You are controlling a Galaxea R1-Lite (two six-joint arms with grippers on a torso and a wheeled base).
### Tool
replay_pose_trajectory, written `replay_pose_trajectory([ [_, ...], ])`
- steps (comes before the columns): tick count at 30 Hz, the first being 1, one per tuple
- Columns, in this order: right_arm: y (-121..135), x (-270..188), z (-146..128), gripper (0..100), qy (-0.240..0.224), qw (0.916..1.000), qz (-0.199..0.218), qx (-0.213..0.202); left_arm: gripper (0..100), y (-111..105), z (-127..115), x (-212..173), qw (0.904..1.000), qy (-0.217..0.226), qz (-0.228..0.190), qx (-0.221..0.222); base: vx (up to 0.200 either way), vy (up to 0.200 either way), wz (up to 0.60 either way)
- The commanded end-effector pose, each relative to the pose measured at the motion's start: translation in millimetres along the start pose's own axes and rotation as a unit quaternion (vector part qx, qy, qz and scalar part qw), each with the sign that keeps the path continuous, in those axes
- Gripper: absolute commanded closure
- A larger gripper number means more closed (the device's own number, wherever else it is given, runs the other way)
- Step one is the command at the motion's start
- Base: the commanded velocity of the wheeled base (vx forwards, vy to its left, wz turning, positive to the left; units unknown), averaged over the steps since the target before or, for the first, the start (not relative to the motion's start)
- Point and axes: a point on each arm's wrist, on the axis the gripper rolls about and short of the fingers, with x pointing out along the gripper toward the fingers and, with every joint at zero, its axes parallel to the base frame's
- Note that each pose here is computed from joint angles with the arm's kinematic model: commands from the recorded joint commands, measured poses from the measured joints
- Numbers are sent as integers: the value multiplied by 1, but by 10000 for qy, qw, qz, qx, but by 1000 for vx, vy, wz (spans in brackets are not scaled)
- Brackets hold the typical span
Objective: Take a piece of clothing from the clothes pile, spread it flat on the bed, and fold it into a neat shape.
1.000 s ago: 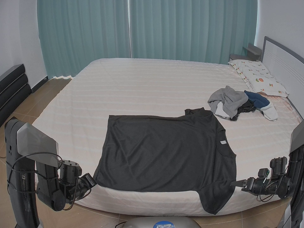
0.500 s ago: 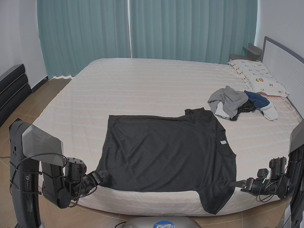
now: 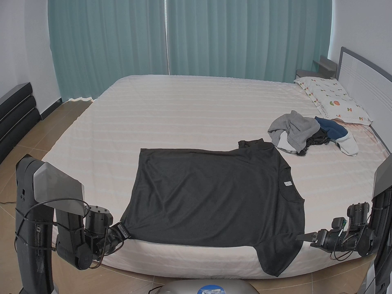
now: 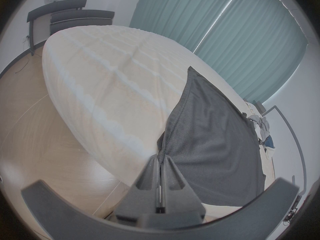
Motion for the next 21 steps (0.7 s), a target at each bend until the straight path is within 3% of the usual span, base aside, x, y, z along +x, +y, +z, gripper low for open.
replay_pose_trajectory([
  [1,0,-2,-5,0,92,9999,-34,44,100,6,-2,-5,9998,71,151,-95,0,0,0],
  [21,-4,29,-5,0,-238,9985,-412,-268,100,11,-9,-20,9997,126,209,-15,0,0,0],
])
